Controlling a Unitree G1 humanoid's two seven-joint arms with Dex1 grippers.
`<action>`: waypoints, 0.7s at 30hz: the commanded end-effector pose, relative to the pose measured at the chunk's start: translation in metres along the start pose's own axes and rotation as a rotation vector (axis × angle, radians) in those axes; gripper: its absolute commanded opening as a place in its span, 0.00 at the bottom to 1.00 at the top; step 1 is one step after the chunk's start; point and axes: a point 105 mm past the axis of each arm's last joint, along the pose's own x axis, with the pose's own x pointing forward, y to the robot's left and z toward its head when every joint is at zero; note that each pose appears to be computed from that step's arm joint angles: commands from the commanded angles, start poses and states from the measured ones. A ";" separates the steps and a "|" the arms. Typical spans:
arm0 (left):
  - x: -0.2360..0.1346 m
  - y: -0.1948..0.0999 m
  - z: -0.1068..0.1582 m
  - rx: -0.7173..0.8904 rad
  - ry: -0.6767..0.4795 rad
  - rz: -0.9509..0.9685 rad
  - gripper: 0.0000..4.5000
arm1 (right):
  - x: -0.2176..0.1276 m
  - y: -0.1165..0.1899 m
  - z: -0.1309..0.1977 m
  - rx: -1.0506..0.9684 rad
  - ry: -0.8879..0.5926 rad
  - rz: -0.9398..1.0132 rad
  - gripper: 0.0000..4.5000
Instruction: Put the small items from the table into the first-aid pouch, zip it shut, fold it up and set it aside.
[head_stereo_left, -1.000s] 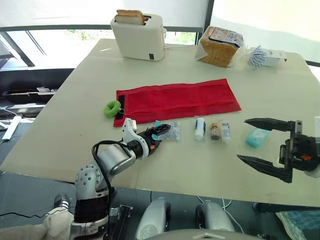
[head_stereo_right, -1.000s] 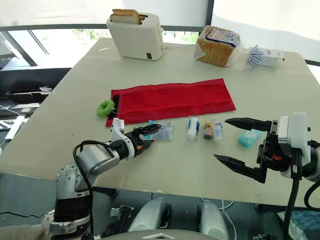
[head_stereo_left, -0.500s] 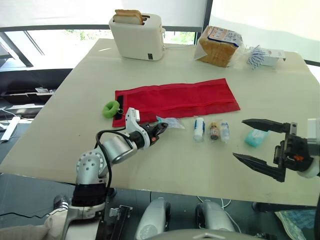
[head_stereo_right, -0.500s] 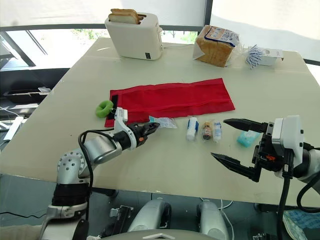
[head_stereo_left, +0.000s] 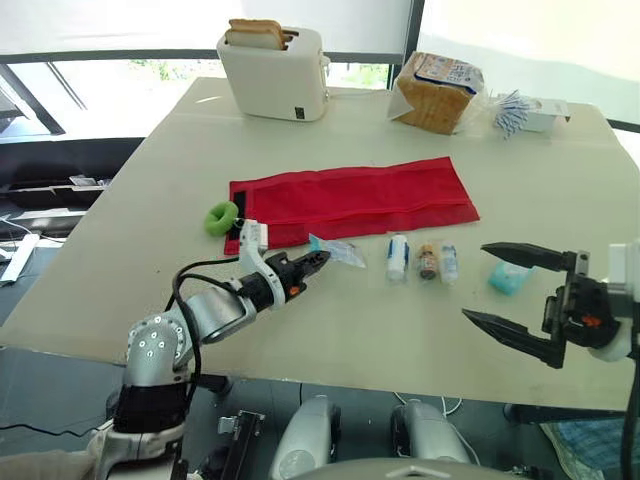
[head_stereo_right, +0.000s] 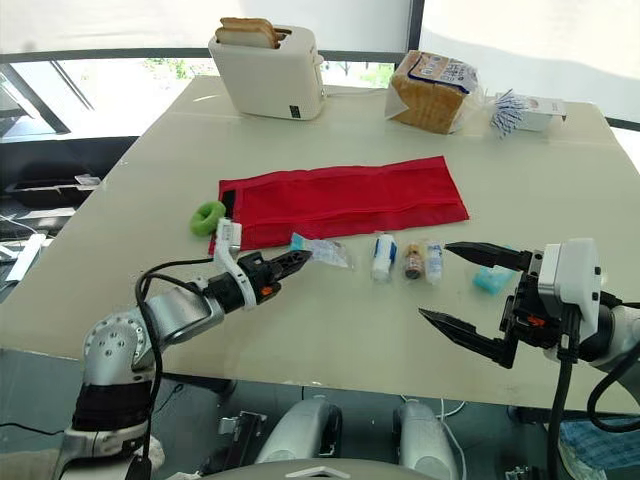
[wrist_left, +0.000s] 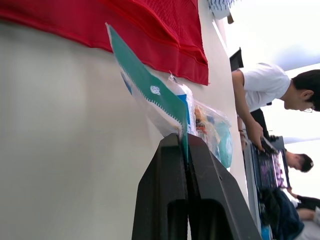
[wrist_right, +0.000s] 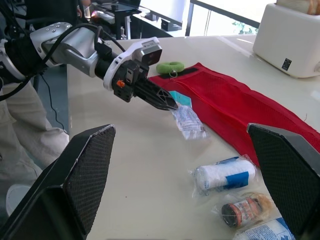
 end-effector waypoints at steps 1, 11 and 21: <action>-0.015 -0.006 0.008 -0.033 -0.119 0.042 0.01 | 0.001 0.002 0.006 -0.034 -0.020 0.010 1.00; -0.046 0.019 -0.024 -0.129 -0.065 0.186 0.01 | 0.006 -0.002 0.006 -0.022 -0.025 0.051 1.00; -0.090 0.006 -0.038 0.149 0.234 0.001 0.77 | 0.009 -0.001 0.001 -0.014 -0.041 0.050 1.00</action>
